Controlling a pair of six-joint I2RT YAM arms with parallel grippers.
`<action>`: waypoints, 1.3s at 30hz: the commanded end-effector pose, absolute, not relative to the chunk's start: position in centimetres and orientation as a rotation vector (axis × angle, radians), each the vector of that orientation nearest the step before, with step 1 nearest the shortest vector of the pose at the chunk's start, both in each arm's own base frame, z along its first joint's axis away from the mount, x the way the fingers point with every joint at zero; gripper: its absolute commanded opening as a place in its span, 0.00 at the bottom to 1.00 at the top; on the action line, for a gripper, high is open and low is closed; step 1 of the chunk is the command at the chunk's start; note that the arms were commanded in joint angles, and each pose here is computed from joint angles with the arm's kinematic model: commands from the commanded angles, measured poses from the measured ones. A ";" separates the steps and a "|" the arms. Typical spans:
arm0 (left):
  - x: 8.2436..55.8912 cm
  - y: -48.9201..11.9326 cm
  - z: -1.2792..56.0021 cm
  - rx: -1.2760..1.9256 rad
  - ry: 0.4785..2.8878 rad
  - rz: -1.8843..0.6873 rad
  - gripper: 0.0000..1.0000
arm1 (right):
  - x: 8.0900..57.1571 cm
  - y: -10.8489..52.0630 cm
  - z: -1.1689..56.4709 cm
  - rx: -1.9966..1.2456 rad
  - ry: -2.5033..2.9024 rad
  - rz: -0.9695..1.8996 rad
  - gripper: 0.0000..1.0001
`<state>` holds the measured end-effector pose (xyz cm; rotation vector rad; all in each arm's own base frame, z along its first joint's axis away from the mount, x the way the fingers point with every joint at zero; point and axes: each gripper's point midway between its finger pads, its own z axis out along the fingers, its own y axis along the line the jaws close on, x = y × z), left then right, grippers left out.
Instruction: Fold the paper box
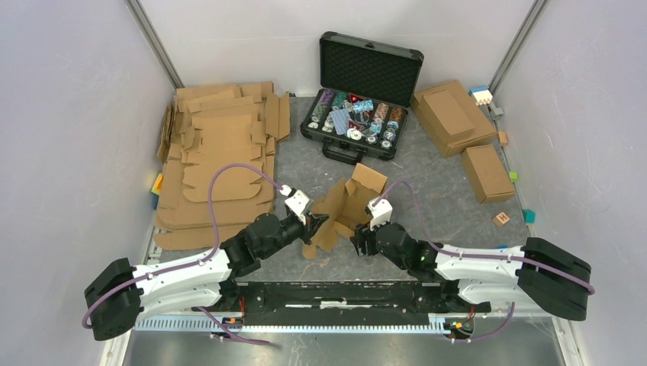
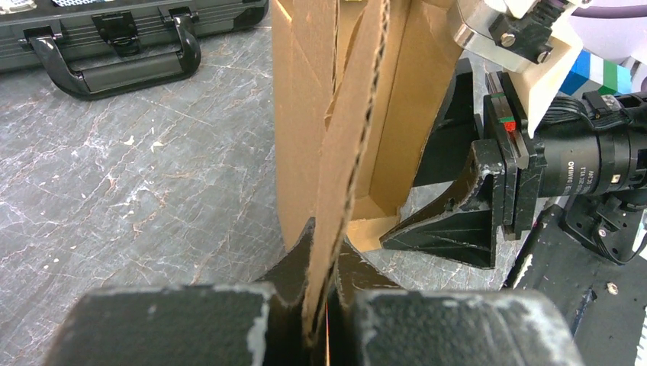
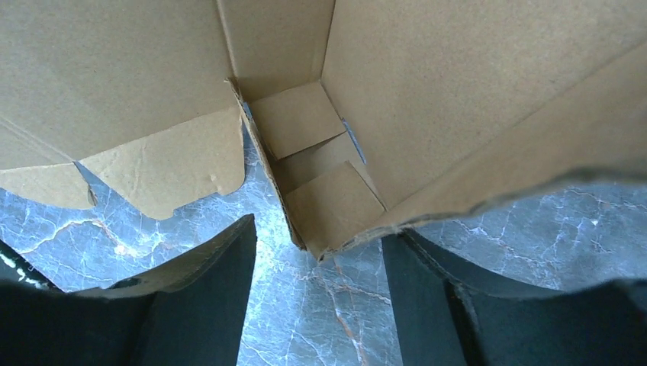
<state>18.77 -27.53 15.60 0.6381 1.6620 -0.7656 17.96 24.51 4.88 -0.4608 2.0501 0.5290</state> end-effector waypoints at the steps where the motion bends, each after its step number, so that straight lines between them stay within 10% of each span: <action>1: 18.2 -28.2 16.7 0.632 1.629 -0.822 0.04 | 18.8 25.7 6.9 -0.385 2.004 0.546 0.65; 21: 17.8 -27.6 16.3 0.608 1.646 -0.837 0.04 | 20.2 24.9 6.0 -0.311 2.032 0.400 0.42; 39: 17.0 -26.2 14.8 0.590 1.705 -0.831 0.05 | 21.7 23.5 4.7 -0.263 2.061 0.188 0.45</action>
